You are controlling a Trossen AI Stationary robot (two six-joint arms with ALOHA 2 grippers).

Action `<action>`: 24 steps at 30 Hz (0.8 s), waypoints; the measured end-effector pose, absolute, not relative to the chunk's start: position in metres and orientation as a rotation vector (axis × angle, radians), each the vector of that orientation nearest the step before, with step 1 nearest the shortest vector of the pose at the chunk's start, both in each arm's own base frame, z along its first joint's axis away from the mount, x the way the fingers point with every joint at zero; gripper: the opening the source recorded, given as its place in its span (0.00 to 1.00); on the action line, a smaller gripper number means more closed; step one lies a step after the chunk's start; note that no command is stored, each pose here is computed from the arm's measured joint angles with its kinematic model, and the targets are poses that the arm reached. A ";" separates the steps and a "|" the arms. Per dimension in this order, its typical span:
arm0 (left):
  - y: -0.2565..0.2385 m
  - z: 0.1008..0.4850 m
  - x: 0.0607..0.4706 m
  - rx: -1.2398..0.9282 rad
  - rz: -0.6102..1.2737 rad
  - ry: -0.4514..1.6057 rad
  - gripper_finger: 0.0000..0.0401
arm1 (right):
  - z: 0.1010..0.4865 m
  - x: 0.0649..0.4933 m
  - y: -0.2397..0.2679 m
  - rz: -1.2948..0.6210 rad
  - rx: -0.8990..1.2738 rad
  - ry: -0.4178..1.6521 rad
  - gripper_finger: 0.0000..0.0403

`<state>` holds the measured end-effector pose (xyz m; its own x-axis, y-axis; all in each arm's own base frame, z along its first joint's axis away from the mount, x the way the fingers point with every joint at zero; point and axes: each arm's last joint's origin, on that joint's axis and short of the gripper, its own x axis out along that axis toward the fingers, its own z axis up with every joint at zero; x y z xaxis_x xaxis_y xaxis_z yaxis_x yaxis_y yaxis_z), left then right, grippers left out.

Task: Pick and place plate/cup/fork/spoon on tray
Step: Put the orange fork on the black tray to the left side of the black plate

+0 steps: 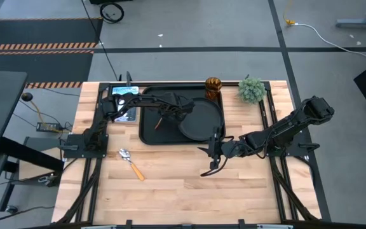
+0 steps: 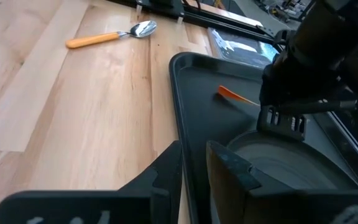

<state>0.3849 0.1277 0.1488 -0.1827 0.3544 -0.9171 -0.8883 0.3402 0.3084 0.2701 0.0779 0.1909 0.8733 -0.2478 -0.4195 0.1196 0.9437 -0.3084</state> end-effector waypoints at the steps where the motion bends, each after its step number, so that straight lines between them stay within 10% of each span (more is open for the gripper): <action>1: 0.129 0.149 0.385 -0.556 1.217 1.310 0.02 | 0.191 0.270 0.078 -0.194 -0.279 0.472 0.20; 24: 0.127 0.159 0.386 -0.443 0.997 1.388 0.23 | 0.191 0.270 0.079 -0.164 -0.264 0.474 0.20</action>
